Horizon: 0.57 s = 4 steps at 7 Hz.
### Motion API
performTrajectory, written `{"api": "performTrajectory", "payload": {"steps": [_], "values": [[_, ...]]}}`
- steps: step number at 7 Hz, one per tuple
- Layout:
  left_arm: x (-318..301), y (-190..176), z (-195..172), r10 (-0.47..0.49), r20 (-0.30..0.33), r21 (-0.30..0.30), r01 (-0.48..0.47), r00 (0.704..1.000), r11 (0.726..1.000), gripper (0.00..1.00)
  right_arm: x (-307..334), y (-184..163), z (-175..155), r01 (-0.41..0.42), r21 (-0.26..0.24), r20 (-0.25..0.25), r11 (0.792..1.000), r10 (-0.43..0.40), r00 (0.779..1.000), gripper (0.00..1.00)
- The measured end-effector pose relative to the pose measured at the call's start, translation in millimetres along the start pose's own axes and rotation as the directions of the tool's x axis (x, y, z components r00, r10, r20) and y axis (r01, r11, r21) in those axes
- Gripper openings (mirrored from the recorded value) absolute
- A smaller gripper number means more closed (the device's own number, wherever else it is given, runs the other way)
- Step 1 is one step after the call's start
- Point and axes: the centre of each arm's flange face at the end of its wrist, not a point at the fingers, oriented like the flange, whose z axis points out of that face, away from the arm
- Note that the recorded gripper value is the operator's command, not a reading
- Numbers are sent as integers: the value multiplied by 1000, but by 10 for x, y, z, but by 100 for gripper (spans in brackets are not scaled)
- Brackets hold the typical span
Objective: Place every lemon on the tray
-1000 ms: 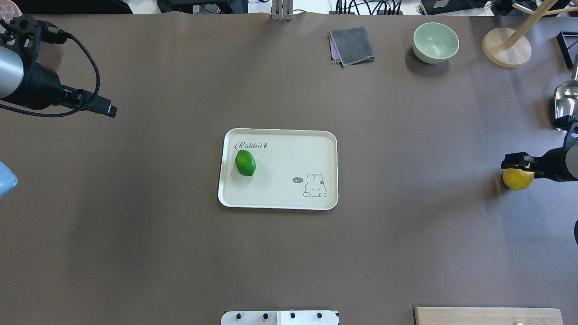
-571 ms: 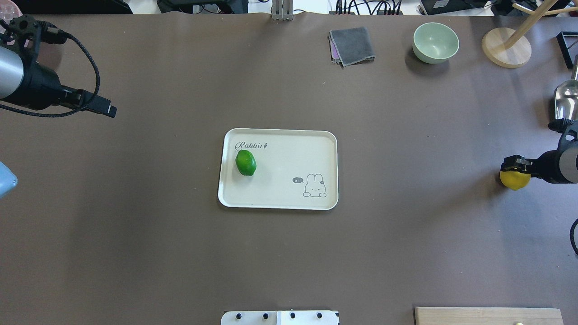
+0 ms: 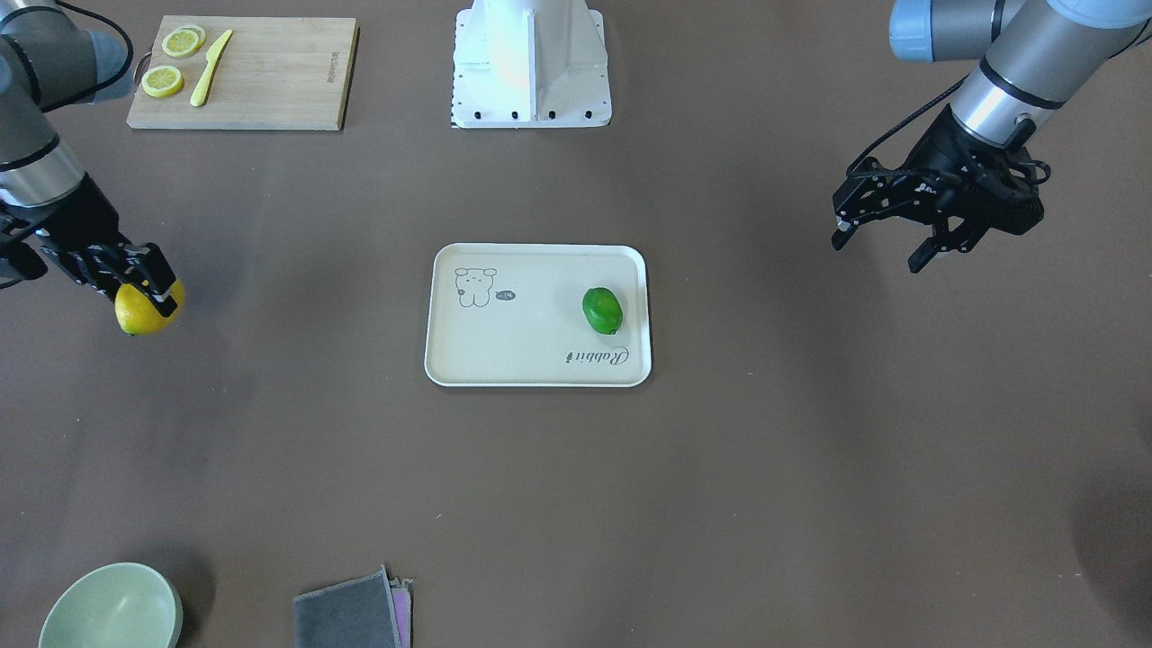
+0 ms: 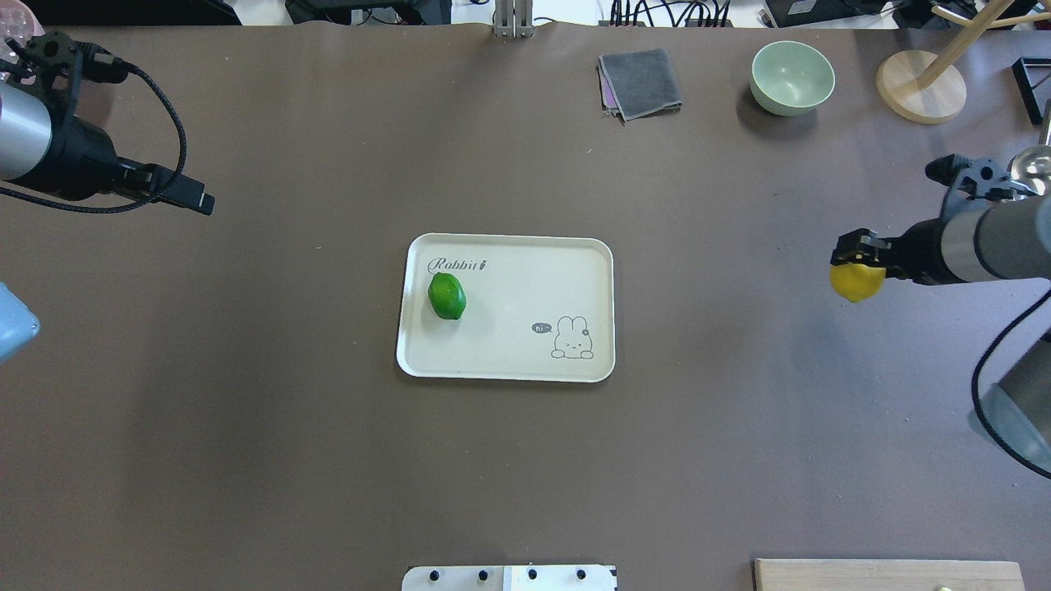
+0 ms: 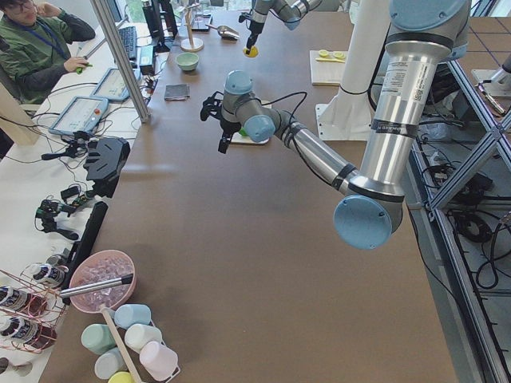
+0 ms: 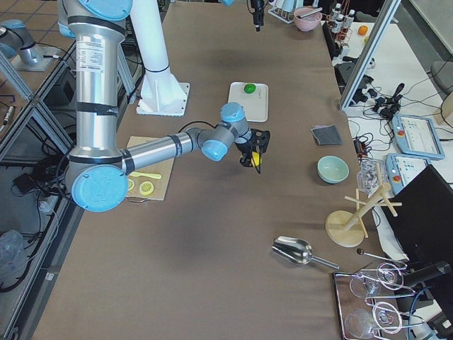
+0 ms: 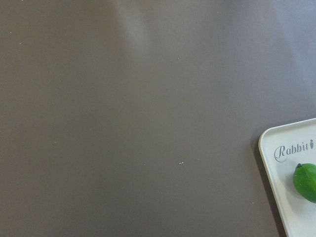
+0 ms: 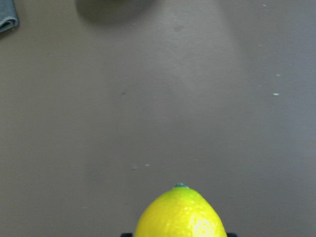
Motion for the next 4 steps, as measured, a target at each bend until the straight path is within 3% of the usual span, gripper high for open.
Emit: {"api": "performTrajectory", "payload": {"steps": [2, 4], "values": [[-37, -44, 88, 1, -3, 4, -1, 1000, 1000, 98, -1348, 325, 87, 50, -10, -24, 999, -50, 998, 0], [-49, -51, 108, -6, -4, 5, 6, 1000, 1000, 98, -2362, 905, 215, 75, 6, -31, 997, -74, 997, 0]]}}
